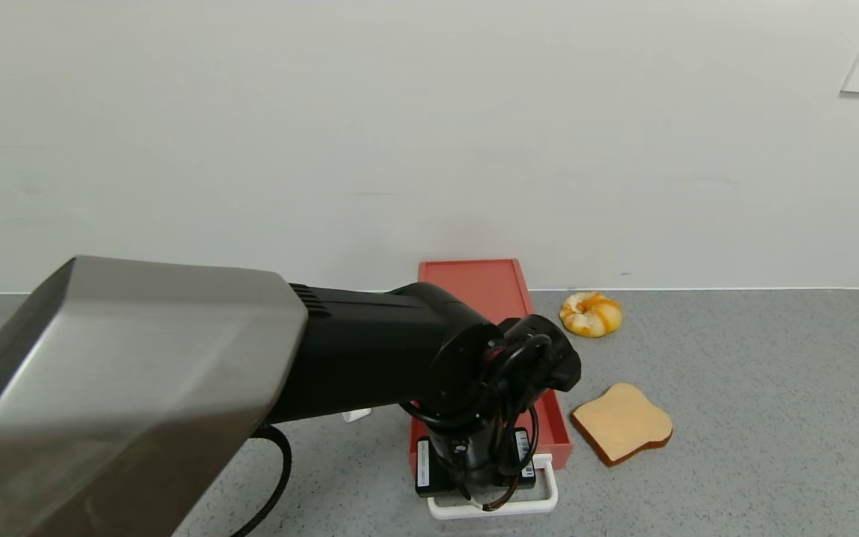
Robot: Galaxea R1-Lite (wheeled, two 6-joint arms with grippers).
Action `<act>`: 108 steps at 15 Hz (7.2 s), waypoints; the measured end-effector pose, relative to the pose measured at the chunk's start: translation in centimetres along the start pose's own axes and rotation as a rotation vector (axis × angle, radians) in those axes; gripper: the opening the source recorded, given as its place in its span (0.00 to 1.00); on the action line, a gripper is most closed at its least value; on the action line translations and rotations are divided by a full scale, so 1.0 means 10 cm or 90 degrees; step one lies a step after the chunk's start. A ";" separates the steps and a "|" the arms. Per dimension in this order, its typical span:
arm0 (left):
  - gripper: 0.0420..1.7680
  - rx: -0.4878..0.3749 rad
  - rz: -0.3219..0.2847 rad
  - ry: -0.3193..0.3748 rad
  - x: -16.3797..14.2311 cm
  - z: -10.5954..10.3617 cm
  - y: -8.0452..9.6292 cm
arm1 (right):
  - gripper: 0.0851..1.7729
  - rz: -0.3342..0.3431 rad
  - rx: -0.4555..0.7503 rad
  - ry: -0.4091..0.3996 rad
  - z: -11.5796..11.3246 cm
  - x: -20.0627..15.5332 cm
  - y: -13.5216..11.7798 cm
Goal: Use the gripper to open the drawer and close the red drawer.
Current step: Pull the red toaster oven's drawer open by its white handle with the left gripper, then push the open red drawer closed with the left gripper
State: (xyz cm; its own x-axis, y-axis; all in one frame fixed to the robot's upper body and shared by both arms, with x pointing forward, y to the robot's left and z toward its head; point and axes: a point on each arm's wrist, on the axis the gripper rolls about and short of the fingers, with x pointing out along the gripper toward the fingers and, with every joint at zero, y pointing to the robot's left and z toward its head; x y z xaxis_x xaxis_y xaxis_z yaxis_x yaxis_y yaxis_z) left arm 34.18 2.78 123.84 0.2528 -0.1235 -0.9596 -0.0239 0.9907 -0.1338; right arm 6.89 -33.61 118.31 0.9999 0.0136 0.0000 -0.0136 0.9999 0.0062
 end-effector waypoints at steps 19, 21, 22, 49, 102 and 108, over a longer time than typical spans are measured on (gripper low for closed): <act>0.04 0.134 -0.189 -0.156 -1.09 0.17 1.27 | 0.96 0.000 0.000 0.000 0.00 0.00 0.00; 0.04 0.131 -0.208 -0.179 -1.15 0.15 1.44 | 0.96 0.000 0.000 0.000 0.00 0.00 0.00; 0.04 0.137 -0.227 -0.183 -1.18 0.13 1.51 | 0.96 0.000 0.000 0.000 0.00 0.00 0.00; 0.04 0.163 -0.287 -0.265 -1.41 -0.16 1.95 | 0.96 0.000 0.000 0.000 0.00 0.00 0.00; 0.04 0.075 -0.018 0.001 -0.10 -0.14 -0.10 | 0.96 0.000 0.000 0.000 0.00 0.00 0.00; 0.04 0.168 -0.040 -0.002 -0.13 -0.17 -0.13 | 0.96 0.000 0.000 0.000 0.00 0.00 0.00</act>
State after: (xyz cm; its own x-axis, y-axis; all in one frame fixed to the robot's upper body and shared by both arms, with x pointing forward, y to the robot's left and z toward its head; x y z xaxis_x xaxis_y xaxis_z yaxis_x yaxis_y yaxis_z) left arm 32.26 1.54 124.86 0.2491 -0.1851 -0.9506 0.2444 0.9618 -0.1232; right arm 6.89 -33.61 118.31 0.9999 0.0136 0.0004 -0.0136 0.9999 0.0062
